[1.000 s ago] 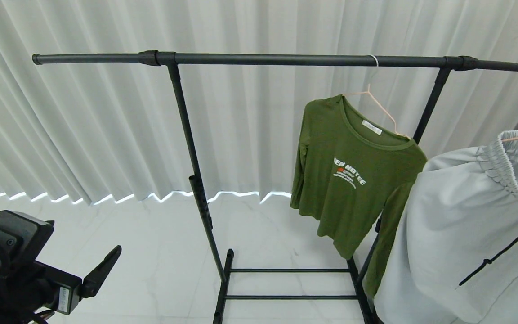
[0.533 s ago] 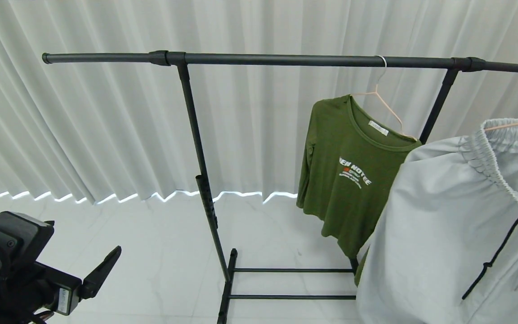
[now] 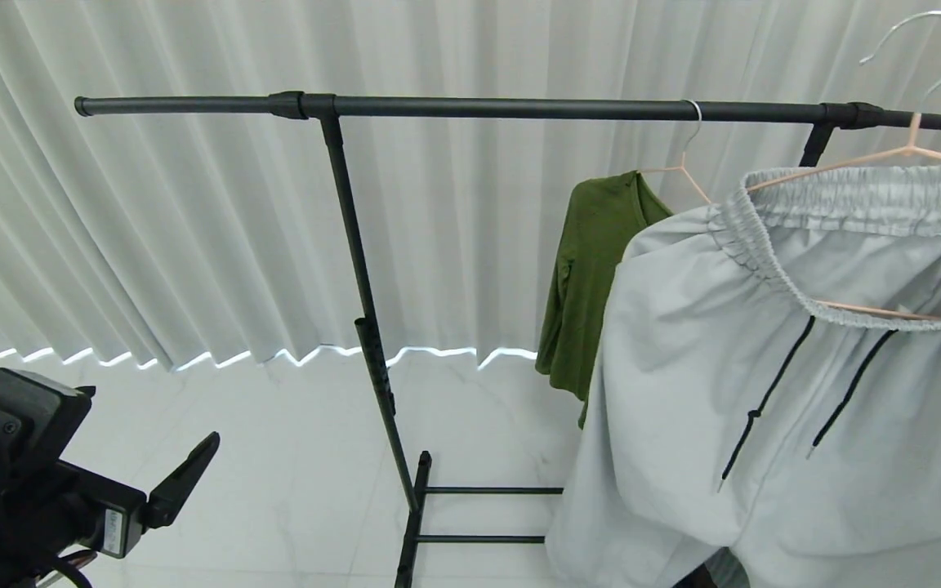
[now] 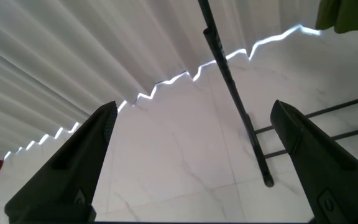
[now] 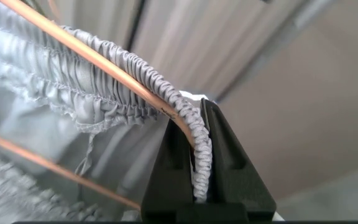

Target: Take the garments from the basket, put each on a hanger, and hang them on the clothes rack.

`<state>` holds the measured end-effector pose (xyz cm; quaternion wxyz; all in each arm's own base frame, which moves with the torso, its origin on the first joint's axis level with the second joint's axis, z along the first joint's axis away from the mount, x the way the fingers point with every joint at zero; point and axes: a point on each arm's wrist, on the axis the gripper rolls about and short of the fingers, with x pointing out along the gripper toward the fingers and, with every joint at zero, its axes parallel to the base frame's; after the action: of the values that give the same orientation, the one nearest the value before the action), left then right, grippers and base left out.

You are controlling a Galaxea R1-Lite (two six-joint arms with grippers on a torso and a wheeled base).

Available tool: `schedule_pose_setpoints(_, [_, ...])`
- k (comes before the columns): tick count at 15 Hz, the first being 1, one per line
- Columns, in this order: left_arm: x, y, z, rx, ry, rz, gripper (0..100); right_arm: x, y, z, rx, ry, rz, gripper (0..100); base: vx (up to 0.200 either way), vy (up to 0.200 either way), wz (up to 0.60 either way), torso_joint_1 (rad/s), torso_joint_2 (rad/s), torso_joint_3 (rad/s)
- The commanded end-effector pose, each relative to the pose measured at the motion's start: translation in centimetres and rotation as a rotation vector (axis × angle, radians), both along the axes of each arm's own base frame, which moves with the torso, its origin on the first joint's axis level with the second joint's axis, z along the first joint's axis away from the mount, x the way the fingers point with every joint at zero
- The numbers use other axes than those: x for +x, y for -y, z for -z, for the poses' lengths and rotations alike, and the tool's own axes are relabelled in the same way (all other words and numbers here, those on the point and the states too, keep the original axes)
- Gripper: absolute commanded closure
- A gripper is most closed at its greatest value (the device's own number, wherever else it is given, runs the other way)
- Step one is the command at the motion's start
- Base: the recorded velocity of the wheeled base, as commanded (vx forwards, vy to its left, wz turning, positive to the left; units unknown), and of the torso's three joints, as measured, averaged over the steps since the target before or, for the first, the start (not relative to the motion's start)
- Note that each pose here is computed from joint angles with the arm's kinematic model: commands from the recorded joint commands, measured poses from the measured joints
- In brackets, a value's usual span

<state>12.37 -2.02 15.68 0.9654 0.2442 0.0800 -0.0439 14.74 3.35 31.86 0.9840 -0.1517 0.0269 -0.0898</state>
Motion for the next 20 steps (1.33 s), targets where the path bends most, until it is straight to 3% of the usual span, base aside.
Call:
schedule_pose_setpoints(1, [0.2,0.1,-0.3,-0.001,0.007,0.000,0,3.6,-2.7,0.9,0.018,-0.044,-0.078,100,0.000,0.000,0.00,0.000,0.00,0.000])
schedule_pose_setpoints(5, [0.3,0.1,-0.4,0.006,0.010,0.002,0,6.4,-6.4,1.1,0.035,-0.027,-0.104,100,0.000,0.000,0.00,0.000,0.00,0.000])
schedule_pose_setpoints(9, [0.3,0.1,-0.3,0.014,0.006,0.001,0,8.4,-8.4,1.5,0.046,-0.022,-0.096,100,0.000,0.000,0.00,0.000,0.00,0.000])
schedule_pose_setpoints(11, [0.3,0.1,-0.3,0.015,0.007,0.002,0,9.1,-8.8,1.4,0.048,-0.014,-0.065,100,0.000,0.000,0.00,0.000,0.00,0.000])
schedule_pose_setpoints(20, [0.1,0.1,-0.2,0.029,0.008,0.015,0,9.5,-8.9,1.7,0.038,-0.021,-0.038,100,0.178,0.000,0.00,0.004,0.00,0.001])
